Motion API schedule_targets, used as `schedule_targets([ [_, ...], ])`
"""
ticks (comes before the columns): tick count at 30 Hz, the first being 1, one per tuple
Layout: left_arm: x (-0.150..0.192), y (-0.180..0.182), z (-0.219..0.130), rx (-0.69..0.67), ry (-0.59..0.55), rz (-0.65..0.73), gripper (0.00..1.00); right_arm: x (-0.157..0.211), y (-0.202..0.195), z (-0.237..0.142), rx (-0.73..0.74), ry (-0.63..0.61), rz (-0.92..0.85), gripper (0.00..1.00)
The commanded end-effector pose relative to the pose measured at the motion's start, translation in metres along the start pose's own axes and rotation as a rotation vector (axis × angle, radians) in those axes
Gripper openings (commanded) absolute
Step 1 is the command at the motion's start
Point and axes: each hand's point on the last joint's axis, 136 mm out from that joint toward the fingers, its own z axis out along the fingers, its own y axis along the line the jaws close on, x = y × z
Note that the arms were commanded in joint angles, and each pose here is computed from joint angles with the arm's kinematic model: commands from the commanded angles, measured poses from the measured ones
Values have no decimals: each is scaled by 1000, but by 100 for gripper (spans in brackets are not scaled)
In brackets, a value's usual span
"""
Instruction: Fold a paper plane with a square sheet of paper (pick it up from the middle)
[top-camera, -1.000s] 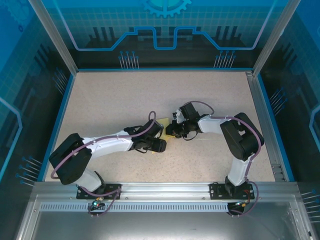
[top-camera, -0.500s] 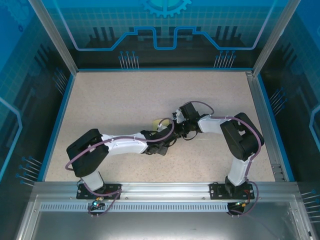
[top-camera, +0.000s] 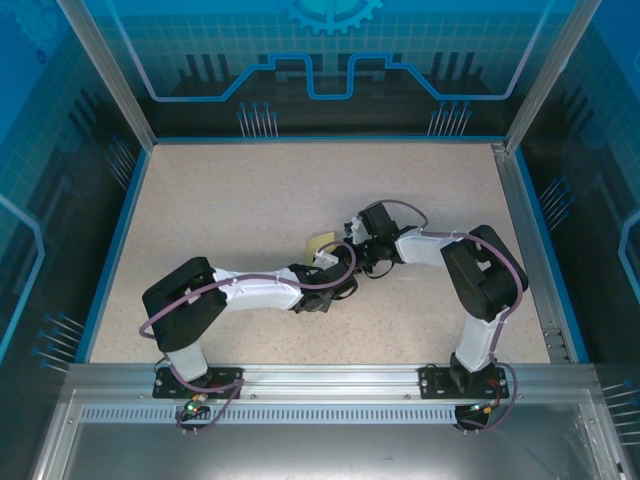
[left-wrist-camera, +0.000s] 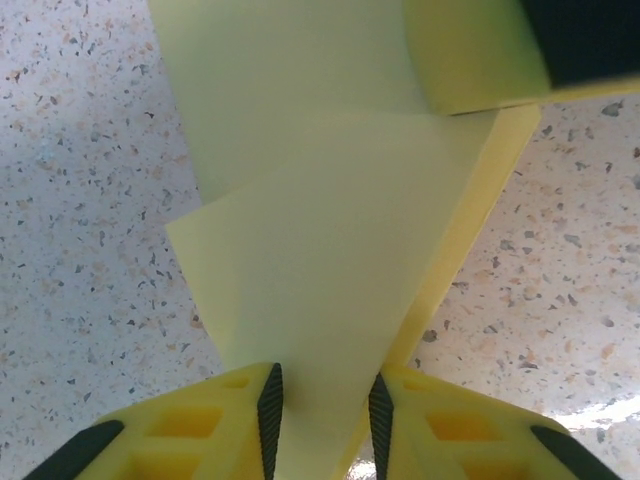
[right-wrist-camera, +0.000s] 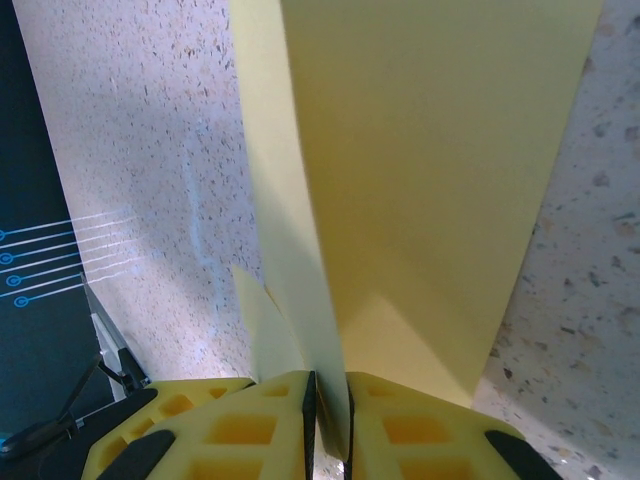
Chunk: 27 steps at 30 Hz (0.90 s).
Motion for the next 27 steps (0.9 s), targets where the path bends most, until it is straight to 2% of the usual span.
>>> schedule_targets([
  [1,1,5,2,-40,-10,10,28,4,14,0,-21,17,-21,17],
  [17,-3,3,-2,-14,-37,44,7,1,19,-4,-23,12,-30,18],
  [27,1,4,-6,46,-58,40,4,0,19,-4,-2,17,-23,28],
])
